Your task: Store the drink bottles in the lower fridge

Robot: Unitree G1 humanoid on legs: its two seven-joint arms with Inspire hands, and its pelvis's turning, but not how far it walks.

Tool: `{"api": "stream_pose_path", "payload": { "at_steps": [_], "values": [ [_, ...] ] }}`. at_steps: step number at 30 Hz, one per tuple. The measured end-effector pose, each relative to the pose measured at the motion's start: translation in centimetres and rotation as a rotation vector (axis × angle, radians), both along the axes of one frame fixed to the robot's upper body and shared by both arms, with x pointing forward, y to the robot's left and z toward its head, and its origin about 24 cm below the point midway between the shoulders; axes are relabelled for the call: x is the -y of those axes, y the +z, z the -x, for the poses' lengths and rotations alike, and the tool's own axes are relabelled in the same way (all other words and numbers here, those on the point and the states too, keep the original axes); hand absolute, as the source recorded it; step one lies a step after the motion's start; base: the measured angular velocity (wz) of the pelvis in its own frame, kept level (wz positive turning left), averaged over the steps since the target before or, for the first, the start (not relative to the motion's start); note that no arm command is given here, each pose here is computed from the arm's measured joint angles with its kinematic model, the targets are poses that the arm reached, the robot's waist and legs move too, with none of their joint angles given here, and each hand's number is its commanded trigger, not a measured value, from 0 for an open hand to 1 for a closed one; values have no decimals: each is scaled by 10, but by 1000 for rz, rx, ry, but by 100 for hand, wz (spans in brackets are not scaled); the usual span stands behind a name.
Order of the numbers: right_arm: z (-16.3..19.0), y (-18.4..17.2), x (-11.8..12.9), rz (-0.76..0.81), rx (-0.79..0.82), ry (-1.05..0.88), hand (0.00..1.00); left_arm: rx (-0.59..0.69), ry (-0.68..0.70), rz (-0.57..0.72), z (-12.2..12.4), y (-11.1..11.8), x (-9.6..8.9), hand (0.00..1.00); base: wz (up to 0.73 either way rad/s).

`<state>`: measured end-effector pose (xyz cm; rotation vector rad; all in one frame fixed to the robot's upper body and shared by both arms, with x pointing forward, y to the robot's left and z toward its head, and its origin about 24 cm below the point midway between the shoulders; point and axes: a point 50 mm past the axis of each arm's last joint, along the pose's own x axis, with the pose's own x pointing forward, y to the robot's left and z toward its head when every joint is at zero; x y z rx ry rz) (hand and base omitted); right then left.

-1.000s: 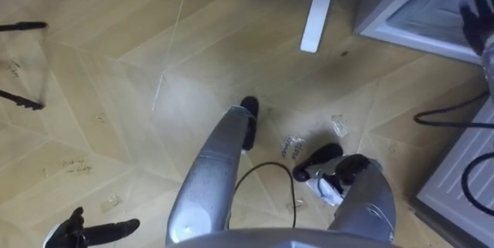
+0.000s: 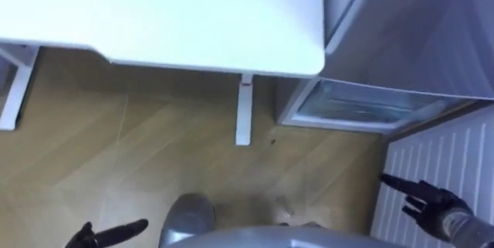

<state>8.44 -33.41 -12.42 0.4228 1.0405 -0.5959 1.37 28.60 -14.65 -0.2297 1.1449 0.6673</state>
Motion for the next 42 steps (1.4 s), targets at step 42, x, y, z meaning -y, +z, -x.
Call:
{"api": "stream_pose_path", "payload": {
  "at_steps": [42],
  "values": [
    [-78,182,46,1166,523,-179,0,-42,139,-110,28,1,-2,0,-7]
  ]
}}
